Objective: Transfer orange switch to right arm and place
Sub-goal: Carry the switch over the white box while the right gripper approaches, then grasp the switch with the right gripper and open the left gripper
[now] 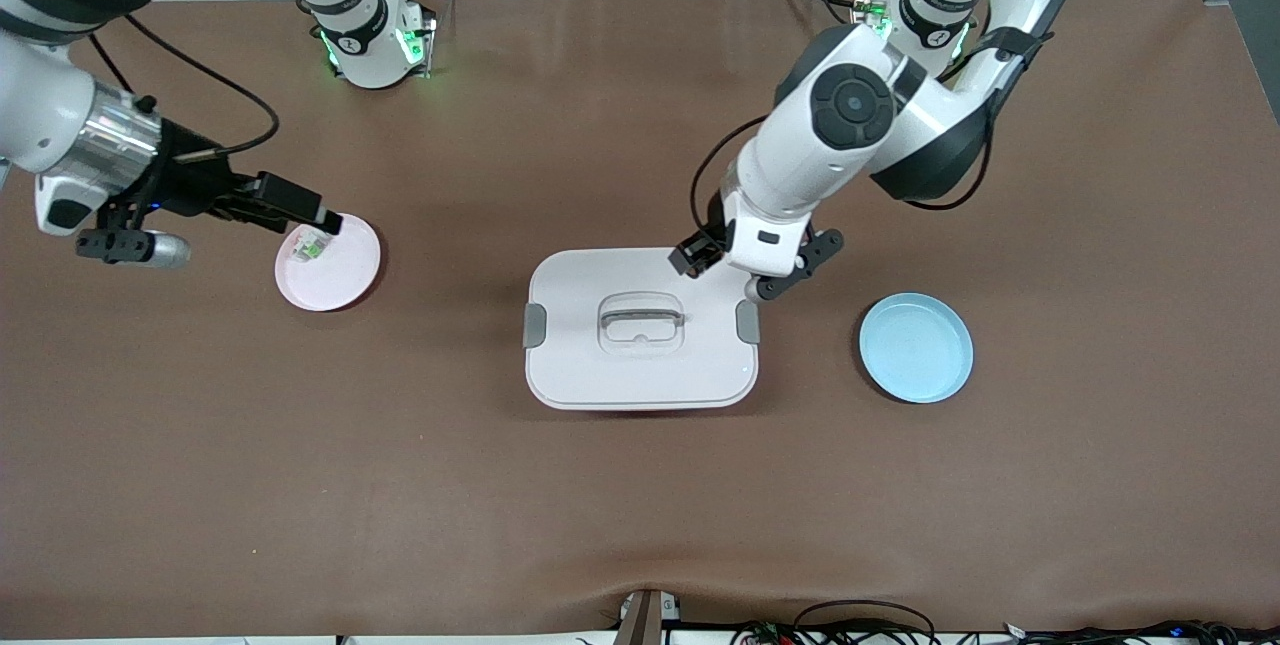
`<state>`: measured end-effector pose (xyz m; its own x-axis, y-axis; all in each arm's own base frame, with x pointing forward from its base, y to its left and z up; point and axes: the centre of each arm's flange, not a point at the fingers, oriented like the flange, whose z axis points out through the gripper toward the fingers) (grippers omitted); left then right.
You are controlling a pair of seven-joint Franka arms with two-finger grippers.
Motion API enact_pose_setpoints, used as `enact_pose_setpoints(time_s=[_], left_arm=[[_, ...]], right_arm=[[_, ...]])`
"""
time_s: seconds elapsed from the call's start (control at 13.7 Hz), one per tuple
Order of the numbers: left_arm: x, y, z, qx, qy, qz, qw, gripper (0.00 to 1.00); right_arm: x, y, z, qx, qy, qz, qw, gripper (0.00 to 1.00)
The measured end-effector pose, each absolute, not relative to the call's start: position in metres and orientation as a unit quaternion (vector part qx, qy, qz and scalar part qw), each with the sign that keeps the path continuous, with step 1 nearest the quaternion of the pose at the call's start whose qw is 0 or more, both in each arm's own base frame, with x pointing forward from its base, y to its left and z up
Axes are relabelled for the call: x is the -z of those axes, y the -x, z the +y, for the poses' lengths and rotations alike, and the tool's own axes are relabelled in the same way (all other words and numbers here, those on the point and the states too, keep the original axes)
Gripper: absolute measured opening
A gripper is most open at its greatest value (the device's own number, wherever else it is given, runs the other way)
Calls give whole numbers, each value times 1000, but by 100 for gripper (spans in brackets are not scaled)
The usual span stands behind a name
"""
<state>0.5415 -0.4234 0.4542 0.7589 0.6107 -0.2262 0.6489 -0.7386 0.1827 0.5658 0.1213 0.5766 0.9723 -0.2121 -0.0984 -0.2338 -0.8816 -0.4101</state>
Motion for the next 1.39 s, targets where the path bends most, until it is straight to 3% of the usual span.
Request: enact_pose_setpoints(time_s=[0.37,0.73,1.39], left_arm=[[-463,-530,-474,106,-877,447,138,72],[-463,-521,-504,125,-816,542,156,72],[-455,-505,-535,145,-797,566,154,72]], right_arm=[[-574,-551,147,4,951,158,266,100],[-547,-491,199,66,922,206,322,100],[-525,-439,279,116,914,161,354,100]])
